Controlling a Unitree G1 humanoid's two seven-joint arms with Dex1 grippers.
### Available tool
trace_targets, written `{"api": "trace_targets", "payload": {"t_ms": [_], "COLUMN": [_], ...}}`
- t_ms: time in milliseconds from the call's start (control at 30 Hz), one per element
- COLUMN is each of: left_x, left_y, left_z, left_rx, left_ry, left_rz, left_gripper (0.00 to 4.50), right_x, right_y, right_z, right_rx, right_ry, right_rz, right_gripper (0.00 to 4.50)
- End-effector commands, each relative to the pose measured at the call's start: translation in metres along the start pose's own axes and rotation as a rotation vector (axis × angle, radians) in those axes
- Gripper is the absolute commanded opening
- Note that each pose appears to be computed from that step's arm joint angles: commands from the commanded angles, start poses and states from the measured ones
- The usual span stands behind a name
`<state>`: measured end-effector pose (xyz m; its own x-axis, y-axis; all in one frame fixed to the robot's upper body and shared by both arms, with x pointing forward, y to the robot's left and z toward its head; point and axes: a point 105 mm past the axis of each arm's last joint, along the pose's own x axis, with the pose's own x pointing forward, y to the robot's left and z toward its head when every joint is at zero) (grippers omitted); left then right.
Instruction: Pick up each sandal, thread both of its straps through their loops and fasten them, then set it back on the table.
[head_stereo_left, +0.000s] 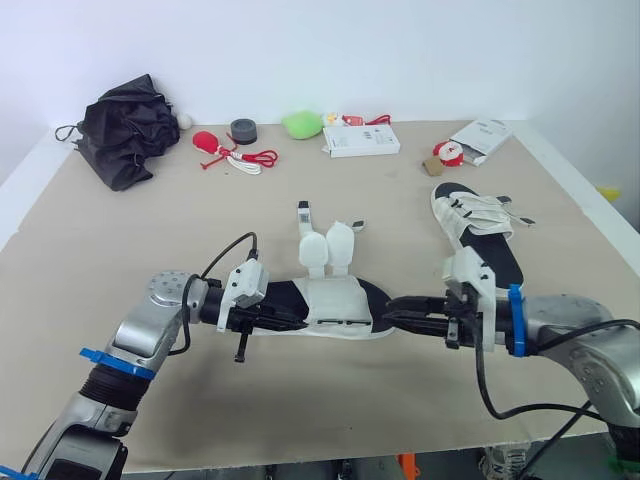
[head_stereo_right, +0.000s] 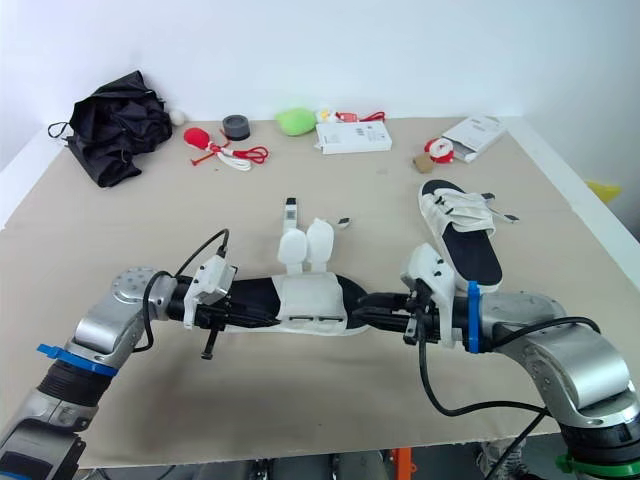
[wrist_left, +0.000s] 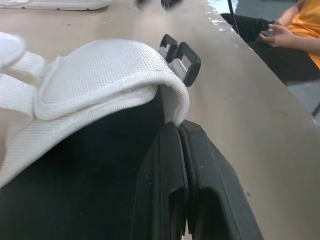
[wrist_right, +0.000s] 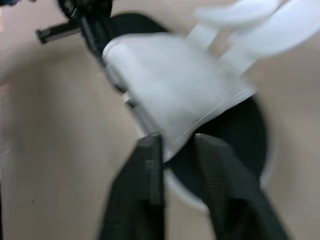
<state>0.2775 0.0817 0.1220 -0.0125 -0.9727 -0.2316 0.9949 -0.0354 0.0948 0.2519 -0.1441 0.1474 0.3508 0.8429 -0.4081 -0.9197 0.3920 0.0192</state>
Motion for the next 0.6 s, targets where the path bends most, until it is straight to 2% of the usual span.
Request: {"api": "trace_targets", "payload": {"t_ms": [33,267,400,600], "left_x": [0.002,-0.004,-0.009,-0.015], "left_y": [-0.002,-0.004,-0.002,0.003], "left_z": [0.007,0.004,0.004,0.002], "left_rx": [0.035,0.040,0.049,0.076], "left_ry": [-0.010,0.013,0.026,0.056], "left_rz": [0.017,0.021,0.026,0.041], "left_gripper": [0.00,0.00,0.00,0.00], "right_x": [-0.001,0.007,0.015,0.034], "right_y": [-0.002,-0.019,-0.040,-0.038], "right_z": [0.002,-0.006,-0.004,0.000], "right_rx": [-0.057,-0.089,-0.108,-0.176], "right_ry": [0.030,0.082,0.120,0.166], "right_rz": [0.045,0.079,0.026,0.077], "right_gripper": [0.03,0.03,0.03,0.03]}}
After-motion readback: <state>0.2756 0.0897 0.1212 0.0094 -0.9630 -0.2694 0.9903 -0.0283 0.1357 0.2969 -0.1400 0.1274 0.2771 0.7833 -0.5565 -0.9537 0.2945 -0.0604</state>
